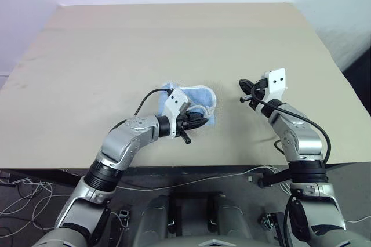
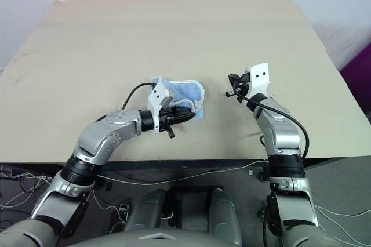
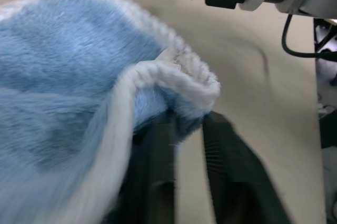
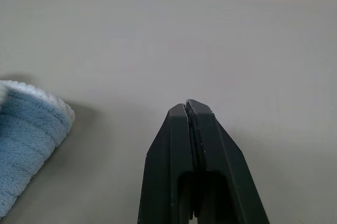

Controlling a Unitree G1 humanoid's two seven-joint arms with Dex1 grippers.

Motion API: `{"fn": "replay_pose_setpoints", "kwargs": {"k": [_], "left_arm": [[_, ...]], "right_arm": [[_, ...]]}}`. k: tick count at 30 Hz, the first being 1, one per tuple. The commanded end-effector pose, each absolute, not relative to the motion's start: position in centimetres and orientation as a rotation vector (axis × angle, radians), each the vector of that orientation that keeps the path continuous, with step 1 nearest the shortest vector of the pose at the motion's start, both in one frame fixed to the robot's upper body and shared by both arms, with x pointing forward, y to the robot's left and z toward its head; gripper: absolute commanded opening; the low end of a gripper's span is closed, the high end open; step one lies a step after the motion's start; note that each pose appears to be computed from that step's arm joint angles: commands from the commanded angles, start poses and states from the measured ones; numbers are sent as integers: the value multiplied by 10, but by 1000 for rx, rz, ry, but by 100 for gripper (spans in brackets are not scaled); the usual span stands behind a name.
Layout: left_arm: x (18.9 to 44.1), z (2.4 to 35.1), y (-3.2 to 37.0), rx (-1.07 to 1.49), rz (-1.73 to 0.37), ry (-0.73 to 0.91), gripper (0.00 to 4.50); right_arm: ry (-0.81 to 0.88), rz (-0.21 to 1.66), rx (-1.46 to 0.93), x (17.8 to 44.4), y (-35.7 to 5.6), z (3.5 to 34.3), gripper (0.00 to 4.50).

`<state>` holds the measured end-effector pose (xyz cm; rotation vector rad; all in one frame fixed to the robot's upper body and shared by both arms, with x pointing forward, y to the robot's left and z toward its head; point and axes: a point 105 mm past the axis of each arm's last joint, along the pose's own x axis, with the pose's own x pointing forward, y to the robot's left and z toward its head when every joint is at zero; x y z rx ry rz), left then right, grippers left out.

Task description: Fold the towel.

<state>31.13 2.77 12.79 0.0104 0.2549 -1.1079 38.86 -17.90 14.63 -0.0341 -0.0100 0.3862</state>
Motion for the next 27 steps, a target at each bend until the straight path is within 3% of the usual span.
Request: {"fn": "replay_pose_setpoints", "kwargs": {"k": [1, 7, 11, 13, 16, 19, 27], "left_arm": [[304, 144, 27, -28, -1150, 200, 228], [293, 159, 31, -110, -1192, 150, 433], [291, 188, 39, -174, -1200, 24, 445], [300, 211, 53, -261, -1127, -71, 445], [317, 219, 75, -279, -983, -105, 445], [337, 218, 108, -260, -808, -115, 383], [345, 185, 154, -58, -663, -27, 103]], "right_arm": [[-76, 401, -41, 388, -174, 166, 0], [-73, 404, -40, 388, -174, 166, 0], [-71, 403, -39, 388, -174, 165, 0], [-70, 401, -39, 388, -174, 165, 0], [-69, 400, -37, 387, -174, 164, 0], [-67, 401, -36, 387, -173, 163, 0], [-66, 405, -36, 388, -172, 163, 0]]}}
